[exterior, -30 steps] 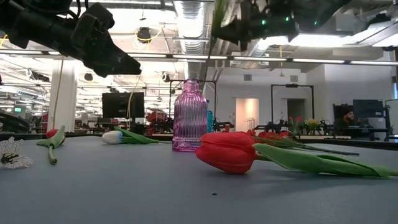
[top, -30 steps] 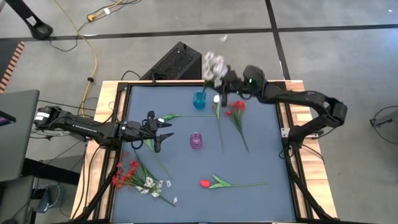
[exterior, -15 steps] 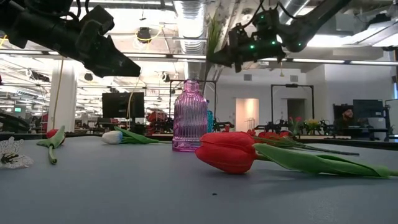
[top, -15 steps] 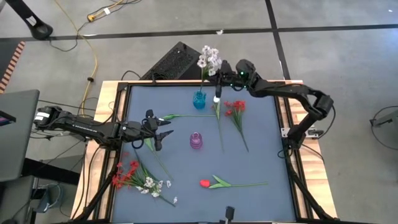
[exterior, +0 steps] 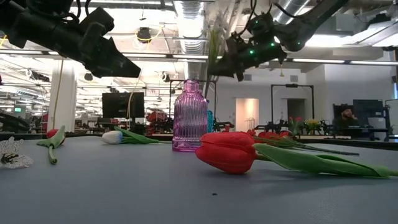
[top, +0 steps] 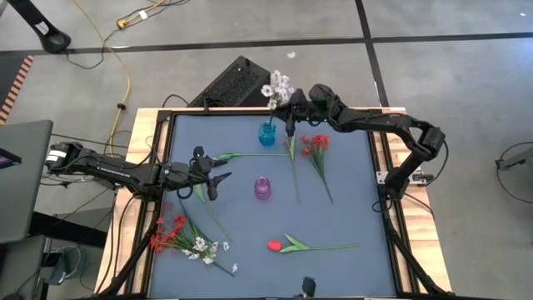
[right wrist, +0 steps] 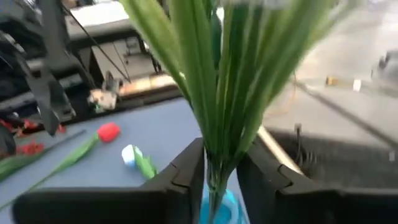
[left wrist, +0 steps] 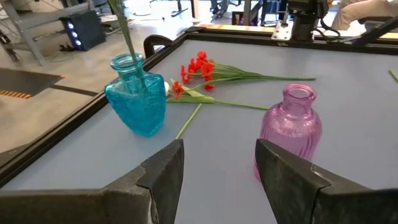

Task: Sort flowers into vase by color
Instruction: Put the top white flower into the blue vase, then put the right white tulip into the blue vase

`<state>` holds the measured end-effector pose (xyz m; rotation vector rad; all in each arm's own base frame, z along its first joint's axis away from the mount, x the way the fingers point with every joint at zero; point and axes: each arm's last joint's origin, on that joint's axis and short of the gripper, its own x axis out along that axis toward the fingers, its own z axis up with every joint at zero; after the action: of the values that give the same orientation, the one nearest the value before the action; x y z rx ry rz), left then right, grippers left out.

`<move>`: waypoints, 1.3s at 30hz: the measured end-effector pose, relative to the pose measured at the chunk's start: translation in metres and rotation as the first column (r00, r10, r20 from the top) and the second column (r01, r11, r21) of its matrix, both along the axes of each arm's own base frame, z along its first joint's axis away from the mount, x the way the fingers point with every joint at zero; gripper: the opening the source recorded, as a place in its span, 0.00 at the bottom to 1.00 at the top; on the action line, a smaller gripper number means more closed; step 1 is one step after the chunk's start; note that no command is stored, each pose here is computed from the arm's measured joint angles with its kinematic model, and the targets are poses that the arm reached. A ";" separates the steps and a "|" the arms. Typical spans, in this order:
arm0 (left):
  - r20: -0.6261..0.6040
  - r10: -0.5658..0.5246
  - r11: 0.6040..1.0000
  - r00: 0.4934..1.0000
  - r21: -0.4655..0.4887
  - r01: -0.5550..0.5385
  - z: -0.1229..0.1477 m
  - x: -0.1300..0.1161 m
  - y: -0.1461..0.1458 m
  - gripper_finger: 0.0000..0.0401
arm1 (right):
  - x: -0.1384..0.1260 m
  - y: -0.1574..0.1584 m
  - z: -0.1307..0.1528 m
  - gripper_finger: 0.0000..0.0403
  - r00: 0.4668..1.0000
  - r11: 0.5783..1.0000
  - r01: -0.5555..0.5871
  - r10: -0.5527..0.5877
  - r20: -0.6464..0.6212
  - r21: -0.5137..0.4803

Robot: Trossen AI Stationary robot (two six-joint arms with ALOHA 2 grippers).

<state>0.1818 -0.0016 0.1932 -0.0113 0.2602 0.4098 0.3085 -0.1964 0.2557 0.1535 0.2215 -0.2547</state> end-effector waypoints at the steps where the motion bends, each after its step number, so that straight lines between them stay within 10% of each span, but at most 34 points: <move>1: -0.001 0.001 1.000 1.000 0.002 -0.001 0.000 0.000 0.000 0.47 | -0.001 -0.001 -0.002 0.35 1.000 0.999 0.010 -0.010 -0.015 0.033; 15: 0.002 0.056 0.998 0.998 0.028 -0.056 0.001 0.000 0.013 0.47 | -0.010 -0.002 -0.004 0.75 0.954 0.979 -0.035 0.093 -0.286 0.203; 23: -0.015 0.063 0.998 0.998 0.027 -0.063 0.000 0.000 0.018 0.47 | -0.015 0.012 0.021 0.77 0.850 0.955 -0.037 0.185 -0.494 0.294; 39: -0.046 0.038 0.999 0.998 0.037 -0.036 -0.002 -0.001 0.018 0.47 | -0.065 0.037 0.055 0.77 0.750 0.971 0.190 -0.050 -0.660 0.143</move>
<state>0.1811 0.0159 0.1910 0.0290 0.2994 0.4518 0.2435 -0.1599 0.3106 0.2800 0.9488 -0.4128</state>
